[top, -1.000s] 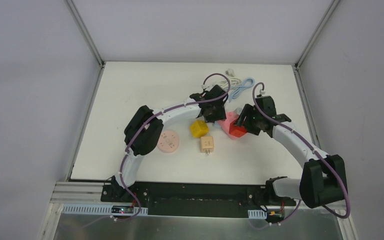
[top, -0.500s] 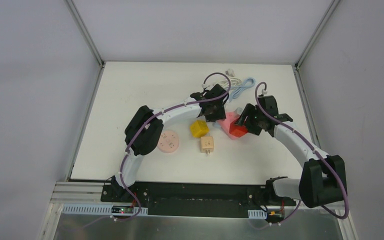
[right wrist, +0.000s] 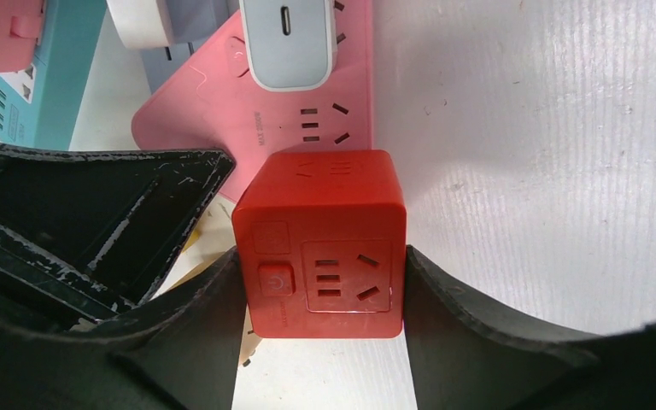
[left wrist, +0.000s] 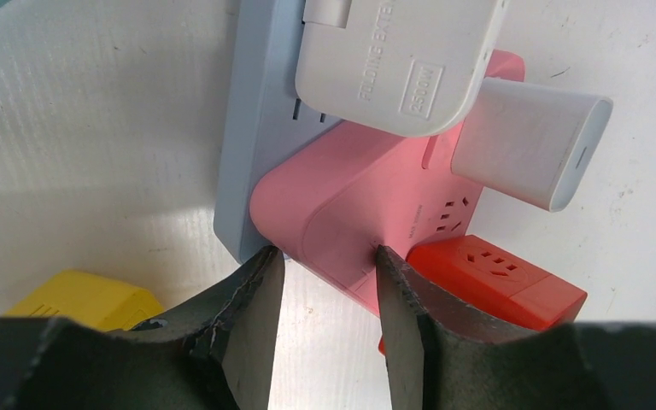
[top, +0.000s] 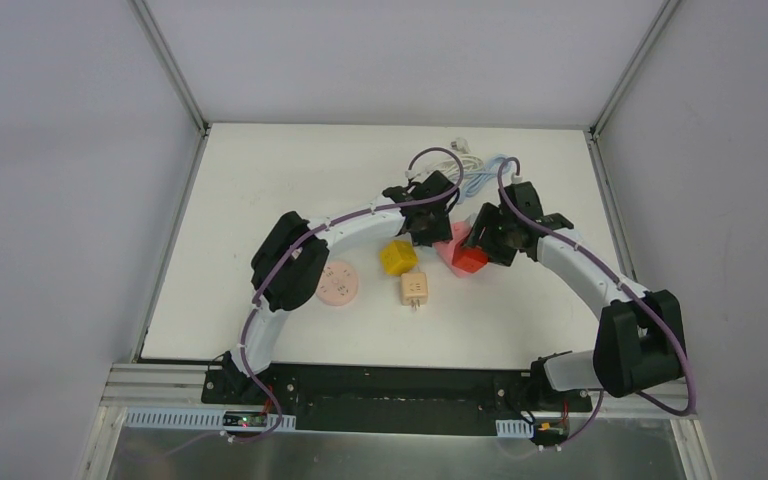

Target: Pull the plug off the socket

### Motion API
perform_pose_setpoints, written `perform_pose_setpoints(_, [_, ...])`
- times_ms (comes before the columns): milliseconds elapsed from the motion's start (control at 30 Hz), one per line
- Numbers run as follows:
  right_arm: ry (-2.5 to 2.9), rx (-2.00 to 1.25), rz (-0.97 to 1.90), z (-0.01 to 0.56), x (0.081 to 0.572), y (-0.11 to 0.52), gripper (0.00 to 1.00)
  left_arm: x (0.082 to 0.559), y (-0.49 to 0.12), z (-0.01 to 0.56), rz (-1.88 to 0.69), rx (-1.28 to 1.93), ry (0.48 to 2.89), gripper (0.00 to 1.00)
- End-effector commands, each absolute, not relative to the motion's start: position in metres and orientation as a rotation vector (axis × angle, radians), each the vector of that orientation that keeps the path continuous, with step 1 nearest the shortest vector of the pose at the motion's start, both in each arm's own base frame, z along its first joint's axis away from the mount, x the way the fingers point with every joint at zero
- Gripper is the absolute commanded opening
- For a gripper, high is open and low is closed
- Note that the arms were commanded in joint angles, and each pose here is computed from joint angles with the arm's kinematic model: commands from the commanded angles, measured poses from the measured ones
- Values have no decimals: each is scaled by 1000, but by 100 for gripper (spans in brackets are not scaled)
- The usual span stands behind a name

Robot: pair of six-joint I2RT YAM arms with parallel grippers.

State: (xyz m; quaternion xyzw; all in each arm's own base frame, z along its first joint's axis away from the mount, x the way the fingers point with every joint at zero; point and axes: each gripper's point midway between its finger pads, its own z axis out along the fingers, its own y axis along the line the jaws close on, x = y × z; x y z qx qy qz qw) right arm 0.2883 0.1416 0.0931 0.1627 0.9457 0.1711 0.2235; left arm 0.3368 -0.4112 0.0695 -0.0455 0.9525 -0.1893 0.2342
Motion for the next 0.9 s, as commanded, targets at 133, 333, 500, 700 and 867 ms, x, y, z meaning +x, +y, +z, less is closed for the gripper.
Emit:
perform_pose_setpoints(133, [2555, 429, 374, 97, 298, 144, 59, 323, -416, 55, -479, -73, 2662, 43])
perform_pose_setpoints(333, [2561, 448, 290, 81, 295, 134, 76, 324, -413, 55, -459, -88, 2654, 42])
perform_pose_setpoints(500, [2554, 430, 372, 86, 298, 144, 51, 325, -412, 55, -447, -102, 2646, 40])
perform_pose_setpoints(700, [2498, 425, 648, 122, 302, 161, 0, 327, -412, 55, -447, -111, 2636, 37])
perform_pose_setpoints(867, [2484, 326, 877, 133, 300, 179, 0, 328, -410, 55, -432, -114, 2637, 36])
